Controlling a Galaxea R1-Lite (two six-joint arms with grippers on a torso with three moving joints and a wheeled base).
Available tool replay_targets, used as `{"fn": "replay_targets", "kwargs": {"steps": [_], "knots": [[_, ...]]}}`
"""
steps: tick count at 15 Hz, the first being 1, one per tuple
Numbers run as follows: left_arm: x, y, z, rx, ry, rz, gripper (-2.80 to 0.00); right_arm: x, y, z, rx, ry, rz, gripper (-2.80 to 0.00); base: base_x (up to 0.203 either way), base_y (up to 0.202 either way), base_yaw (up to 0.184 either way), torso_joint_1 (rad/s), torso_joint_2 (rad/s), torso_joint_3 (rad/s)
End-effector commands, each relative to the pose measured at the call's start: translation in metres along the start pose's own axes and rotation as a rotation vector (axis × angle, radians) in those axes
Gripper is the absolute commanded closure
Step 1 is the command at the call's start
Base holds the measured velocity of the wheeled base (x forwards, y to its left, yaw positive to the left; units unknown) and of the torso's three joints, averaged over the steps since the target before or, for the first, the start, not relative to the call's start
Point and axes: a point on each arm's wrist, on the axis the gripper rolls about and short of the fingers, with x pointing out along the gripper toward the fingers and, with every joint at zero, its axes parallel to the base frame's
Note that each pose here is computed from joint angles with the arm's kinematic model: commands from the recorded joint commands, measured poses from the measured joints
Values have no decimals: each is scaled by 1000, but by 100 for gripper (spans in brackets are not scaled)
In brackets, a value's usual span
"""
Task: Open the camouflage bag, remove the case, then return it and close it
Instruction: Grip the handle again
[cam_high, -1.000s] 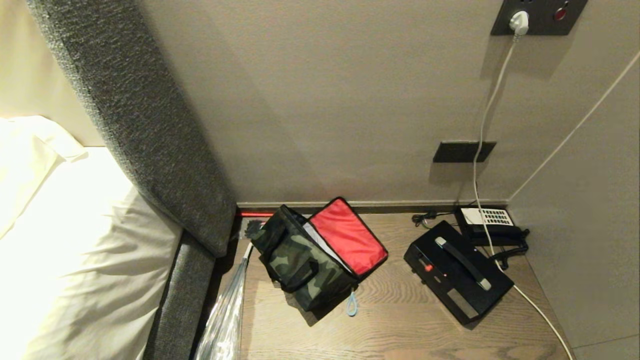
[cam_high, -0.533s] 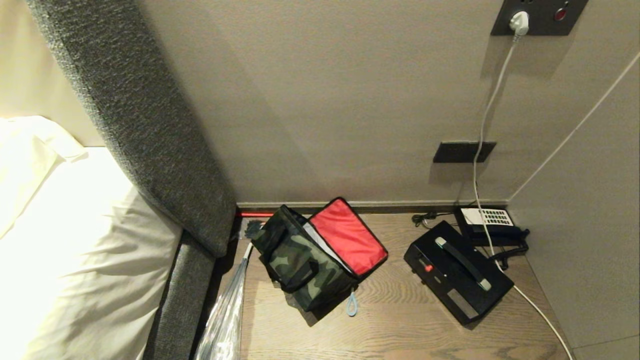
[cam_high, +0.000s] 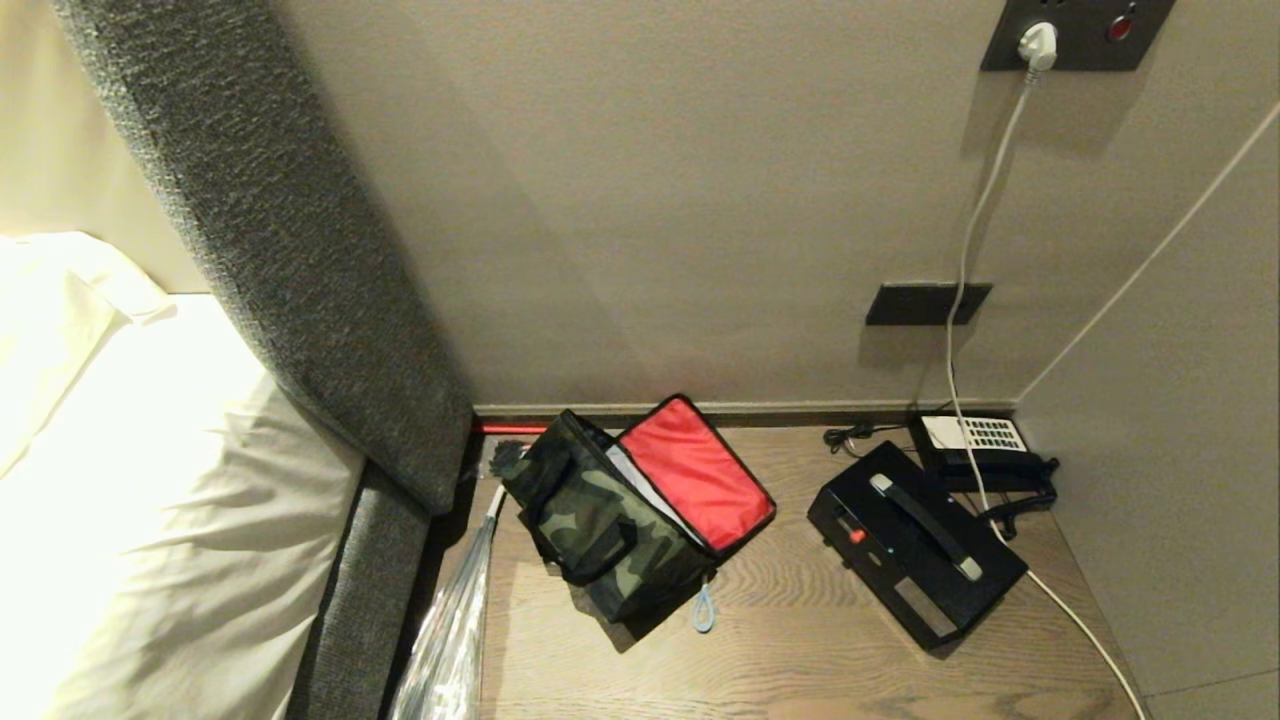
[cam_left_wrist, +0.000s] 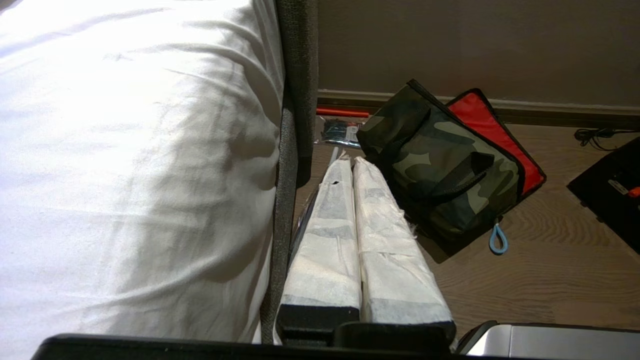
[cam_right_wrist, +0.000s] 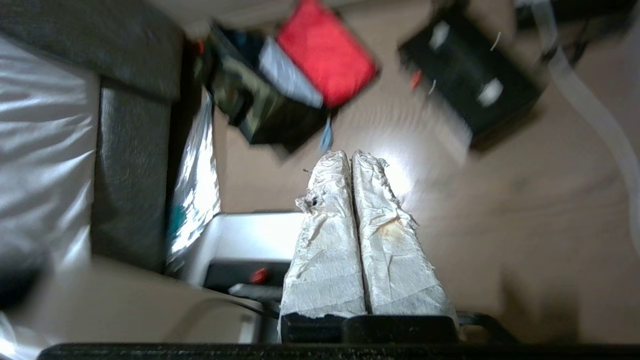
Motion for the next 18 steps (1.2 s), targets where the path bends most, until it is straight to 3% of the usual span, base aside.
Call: {"fn": "replay_targets", "kwargs": {"steps": [1, 4, 7, 10, 12, 13, 14, 18], "knots": [[0, 0, 0, 0, 0, 1, 0, 141, 3, 51, 65, 339, -78, 0, 0, 0, 0, 0, 0, 0], [0, 0, -1, 0, 1, 1, 0, 277, 7, 46, 81, 434, -58, 0, 0, 0, 0, 0, 0, 0], [0, 0, -1, 0, 1, 1, 0, 385, 37, 26, 64, 390, 56, 0, 0, 0, 0, 0, 0, 0], [0, 0, 0, 0, 0, 1, 0, 438, 85, 1, 81, 348, 187, 0, 0, 0, 0, 0, 0, 0], [0, 0, -1, 0, 0, 1, 0, 454, 99, -10, 114, 354, 215, 0, 0, 0, 0, 0, 0, 0], [0, 0, -1, 0, 1, 1, 0, 462, 100, -15, 131, 374, 213, -280, 0, 0, 0, 0, 0, 0], [0, 0, -1, 0, 1, 1, 0, 472, 102, -25, 117, 395, 223, -280, 0, 0, 0, 0, 0, 0], [0, 0, -1, 0, 1, 1, 0, 521, 111, -65, -109, 411, 280, -280, 0, 0, 0, 0, 0, 0]]}}
